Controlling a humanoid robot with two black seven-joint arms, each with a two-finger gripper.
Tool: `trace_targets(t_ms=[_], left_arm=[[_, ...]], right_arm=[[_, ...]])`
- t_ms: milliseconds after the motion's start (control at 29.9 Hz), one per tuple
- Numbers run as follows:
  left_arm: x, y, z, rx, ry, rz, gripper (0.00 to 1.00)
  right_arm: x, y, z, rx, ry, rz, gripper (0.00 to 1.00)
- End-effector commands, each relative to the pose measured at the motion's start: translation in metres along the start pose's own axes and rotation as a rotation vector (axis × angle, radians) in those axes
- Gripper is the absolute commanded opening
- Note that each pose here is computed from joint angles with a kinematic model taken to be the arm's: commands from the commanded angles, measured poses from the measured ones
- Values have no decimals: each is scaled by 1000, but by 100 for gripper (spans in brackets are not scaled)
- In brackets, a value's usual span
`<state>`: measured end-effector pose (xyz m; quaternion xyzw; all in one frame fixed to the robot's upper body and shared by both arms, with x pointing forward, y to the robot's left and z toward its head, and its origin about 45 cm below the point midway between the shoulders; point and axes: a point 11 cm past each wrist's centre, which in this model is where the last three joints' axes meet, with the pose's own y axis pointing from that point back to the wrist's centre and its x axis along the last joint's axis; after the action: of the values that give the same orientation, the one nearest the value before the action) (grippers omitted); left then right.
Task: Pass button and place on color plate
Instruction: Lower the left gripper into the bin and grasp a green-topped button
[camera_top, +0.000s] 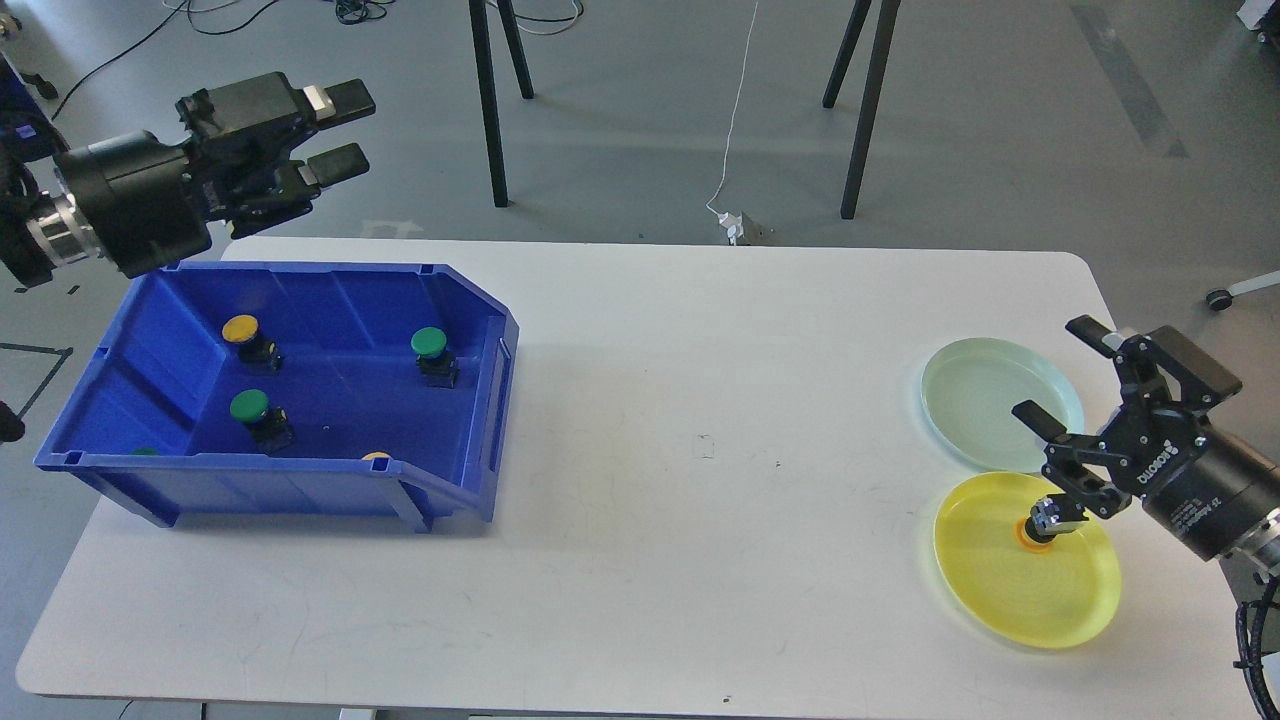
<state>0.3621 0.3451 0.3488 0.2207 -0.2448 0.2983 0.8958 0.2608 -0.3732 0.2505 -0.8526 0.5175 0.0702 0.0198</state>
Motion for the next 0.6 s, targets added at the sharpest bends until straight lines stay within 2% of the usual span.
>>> trace_targets(t_ms=[0,268,469,569], left_arm=[[-12,14,-25,158,-209,-116,85],[-22,60,-114,522,-430,-302,84],[-18,61,-152,635,-445,-326,84],[-24,50,-164,647,-433,-340,84]], right_arm=[[9,-21,-34,125,33,0,99],[38,-48,-75,350,-202,69,99],[41,-50,-67,361,-256,79,99],[41,-49,-65,356,-258,80,99]])
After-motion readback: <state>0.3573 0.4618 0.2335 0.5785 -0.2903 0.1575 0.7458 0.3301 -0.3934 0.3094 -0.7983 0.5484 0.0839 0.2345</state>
